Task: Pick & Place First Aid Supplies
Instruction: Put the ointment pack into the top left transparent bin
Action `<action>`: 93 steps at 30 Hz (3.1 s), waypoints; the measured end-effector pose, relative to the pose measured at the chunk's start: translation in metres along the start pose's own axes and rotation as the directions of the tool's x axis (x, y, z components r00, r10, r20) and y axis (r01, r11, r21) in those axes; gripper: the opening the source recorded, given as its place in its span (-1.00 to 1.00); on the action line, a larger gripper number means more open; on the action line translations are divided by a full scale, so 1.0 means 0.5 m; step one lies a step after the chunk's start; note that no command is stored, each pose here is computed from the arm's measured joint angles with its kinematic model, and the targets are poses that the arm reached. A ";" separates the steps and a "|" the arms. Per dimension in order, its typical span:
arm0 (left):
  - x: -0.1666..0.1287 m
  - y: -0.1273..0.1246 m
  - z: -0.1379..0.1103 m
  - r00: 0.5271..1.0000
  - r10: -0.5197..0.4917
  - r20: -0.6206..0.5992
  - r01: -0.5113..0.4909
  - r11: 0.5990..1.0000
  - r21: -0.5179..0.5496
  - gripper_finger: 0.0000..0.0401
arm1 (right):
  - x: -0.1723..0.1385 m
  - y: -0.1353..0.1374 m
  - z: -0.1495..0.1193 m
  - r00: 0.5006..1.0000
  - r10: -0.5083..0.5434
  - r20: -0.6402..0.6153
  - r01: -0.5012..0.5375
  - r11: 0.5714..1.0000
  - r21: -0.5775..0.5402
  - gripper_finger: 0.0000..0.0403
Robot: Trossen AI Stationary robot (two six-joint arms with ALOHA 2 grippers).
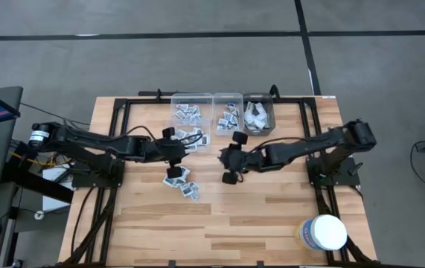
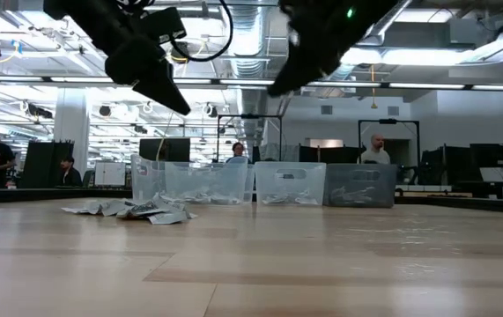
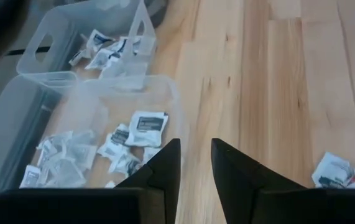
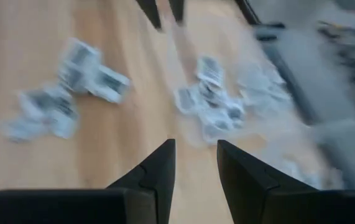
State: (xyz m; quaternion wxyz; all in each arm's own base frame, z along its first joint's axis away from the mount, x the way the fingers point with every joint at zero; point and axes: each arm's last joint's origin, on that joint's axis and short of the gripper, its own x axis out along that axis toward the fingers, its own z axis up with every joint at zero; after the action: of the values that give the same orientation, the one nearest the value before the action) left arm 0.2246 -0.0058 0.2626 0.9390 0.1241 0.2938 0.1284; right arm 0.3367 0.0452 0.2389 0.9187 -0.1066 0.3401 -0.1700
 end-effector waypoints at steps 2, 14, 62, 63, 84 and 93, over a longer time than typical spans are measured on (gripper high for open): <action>-0.011 0.003 -0.002 1.000 -0.001 -0.003 0.001 1.000 -0.009 -0.55 | -0.017 -0.003 0.008 0.995 0.087 0.052 -0.089 0.995 0.041 -0.45; -0.123 0.014 0.002 0.986 -0.075 0.150 0.092 0.990 -0.108 -0.55 | 0.041 0.088 -0.006 0.957 0.243 0.156 -0.256 0.964 0.074 -0.45; -0.191 0.002 -0.021 0.960 -0.218 0.177 0.235 0.968 -0.085 -0.55 | 0.226 0.258 -0.060 0.923 0.378 -0.070 -0.384 0.898 -0.217 -0.47; -0.191 0.002 -0.021 0.960 -0.218 0.176 0.236 0.968 -0.085 -0.55 | 0.230 0.257 -0.063 0.921 0.380 -0.082 -0.389 0.898 -0.205 -0.47; -0.191 0.002 -0.021 0.960 -0.218 0.176 0.237 0.967 -0.093 -0.55 | 0.220 0.259 -0.067 0.897 0.424 -0.125 -0.439 0.885 -0.151 -0.99; -0.190 0.002 -0.022 0.960 -0.218 0.173 0.236 0.967 -0.093 -0.55 | 0.124 0.212 -0.002 0.895 0.433 -0.109 -0.446 0.875 -0.189 -1.00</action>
State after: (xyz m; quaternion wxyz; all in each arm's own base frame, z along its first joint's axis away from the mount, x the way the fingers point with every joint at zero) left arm 0.1424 -0.0329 0.3037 0.9737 0.0464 0.2215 0.0254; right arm 0.4056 0.1189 0.1686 0.9056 -0.1172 0.4005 0.0766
